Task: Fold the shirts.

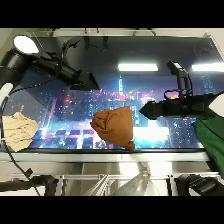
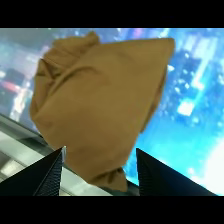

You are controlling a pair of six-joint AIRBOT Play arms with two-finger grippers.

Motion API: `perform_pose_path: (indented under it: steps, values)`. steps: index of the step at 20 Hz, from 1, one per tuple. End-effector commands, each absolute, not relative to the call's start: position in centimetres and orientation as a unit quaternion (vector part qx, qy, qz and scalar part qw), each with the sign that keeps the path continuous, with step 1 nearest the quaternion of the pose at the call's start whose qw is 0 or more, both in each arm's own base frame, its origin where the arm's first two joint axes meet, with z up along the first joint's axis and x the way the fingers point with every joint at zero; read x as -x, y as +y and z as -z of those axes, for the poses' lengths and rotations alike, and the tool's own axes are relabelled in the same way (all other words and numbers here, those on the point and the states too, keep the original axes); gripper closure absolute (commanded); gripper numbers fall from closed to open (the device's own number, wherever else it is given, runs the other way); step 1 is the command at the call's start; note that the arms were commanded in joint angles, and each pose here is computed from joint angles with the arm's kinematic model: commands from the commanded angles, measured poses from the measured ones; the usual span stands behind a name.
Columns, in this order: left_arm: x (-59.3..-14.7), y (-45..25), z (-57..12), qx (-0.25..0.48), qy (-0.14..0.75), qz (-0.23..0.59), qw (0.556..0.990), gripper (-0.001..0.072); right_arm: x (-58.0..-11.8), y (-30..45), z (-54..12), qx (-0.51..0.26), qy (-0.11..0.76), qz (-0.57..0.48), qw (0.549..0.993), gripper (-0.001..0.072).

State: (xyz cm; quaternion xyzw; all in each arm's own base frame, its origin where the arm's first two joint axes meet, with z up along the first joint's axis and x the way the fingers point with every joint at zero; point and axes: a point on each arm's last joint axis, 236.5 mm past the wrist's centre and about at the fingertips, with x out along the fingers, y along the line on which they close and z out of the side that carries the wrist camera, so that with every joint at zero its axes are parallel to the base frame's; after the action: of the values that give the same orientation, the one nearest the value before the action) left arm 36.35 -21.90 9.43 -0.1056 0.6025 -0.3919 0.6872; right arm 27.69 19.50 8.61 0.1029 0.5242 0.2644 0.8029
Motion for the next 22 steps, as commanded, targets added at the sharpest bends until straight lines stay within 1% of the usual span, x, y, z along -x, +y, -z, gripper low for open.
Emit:
perform_pose_path:
  steps: [1, 2, 4, 6, 7, 8, 9, 10, 12, 14, 18, 19, 20, 21, 22]
  values:
    - [-31.6, -17.7, -6.4, 0.115, 0.679, 0.340, 0.640, -0.0013, -26.1, 16.7, -6.4, -0.096, 0.573, -0.247, 0.776, 0.0209]
    - [-30.0, -17.1, -4.8, 0.129, 0.690, 0.328, 0.633, -0.0013, -26.0, 16.4, -5.3, -0.099, 0.580, -0.240, 0.772, 0.0209]
    - [-27.4, -16.4, -0.8, 0.164, 0.697, 0.292, 0.633, -0.0013, -25.8, 16.4, -2.3, -0.113, 0.600, -0.228, 0.759, 0.0210]
    - [-25.4, -15.9, 3.3, 0.188, 0.701, 0.251, 0.640, -0.0012, -25.7, 17.5, 0.8, -0.138, 0.623, -0.234, 0.734, 0.0212]
    - [-24.7, -15.7, 5.2, 0.200, 0.703, 0.234, 0.641, 0.0007, -25.9, 18.4, 1.9, -0.153, 0.632, -0.245, 0.719, 0.0225]
    - [-24.1, -15.9, 6.4, 0.217, 0.705, 0.223, 0.637, 0.0006, -26.1, 19.6, 2.7, -0.171, 0.638, -0.261, 0.704, 0.0295]
    - [-23.8, -16.3, 7.4, 0.239, 0.706, 0.217, 0.631, 0.0006, -26.5, 20.9, 3.5, -0.191, 0.639, -0.280, 0.690, 0.0328]
    - [-23.6, -17.1, 8.0, 0.260, 0.705, 0.225, 0.620, 0.0006, -26.6, 22.2, 4.4, -0.213, 0.643, -0.299, 0.671, 0.0328]
    - [-24.1, -19.5, 7.8, 0.304, 0.690, 0.269, 0.600, 0.0006, -26.6, 24.0, 5.9, -0.244, 0.648, -0.329, 0.643, 0.0328]
    - [-25.6, -20.8, 7.9, 0.336, 0.678, 0.288, 0.587, 0.0006, -26.9, 25.1, 7.0, -0.267, 0.646, -0.345, 0.626, 0.0329]
    - [-27.6, -21.5, 9.9, 0.331, 0.692, 0.290, 0.571, 0.0007, -27.7, 26.4, 7.0, -0.302, 0.628, -0.364, 0.618, 0.0331]
    - [-28.0, -21.8, 10.3, 0.329, 0.696, 0.294, 0.567, 0.0008, -27.9, 26.6, 6.8, -0.306, 0.623, -0.367, 0.619, 0.0373]
    - [-28.3, -22.4, 10.6, 0.324, 0.700, 0.299, 0.562, 0.0061, -27.9, 26.6, 6.6, -0.307, 0.622, -0.370, 0.619, 0.0429]
    - [-28.4, -22.9, 10.9, 0.318, 0.703, 0.304, 0.558, 0.0270, -27.9, 26.6, 6.6, -0.307, 0.622, -0.370, 0.619, 0.0440]
    - [-28.4, -23.5, 11.1, 0.314, 0.707, 0.310, 0.552, 0.0445, -27.9, 26.6, 6.6, -0.307, 0.622, -0.370, 0.619, 0.0440]
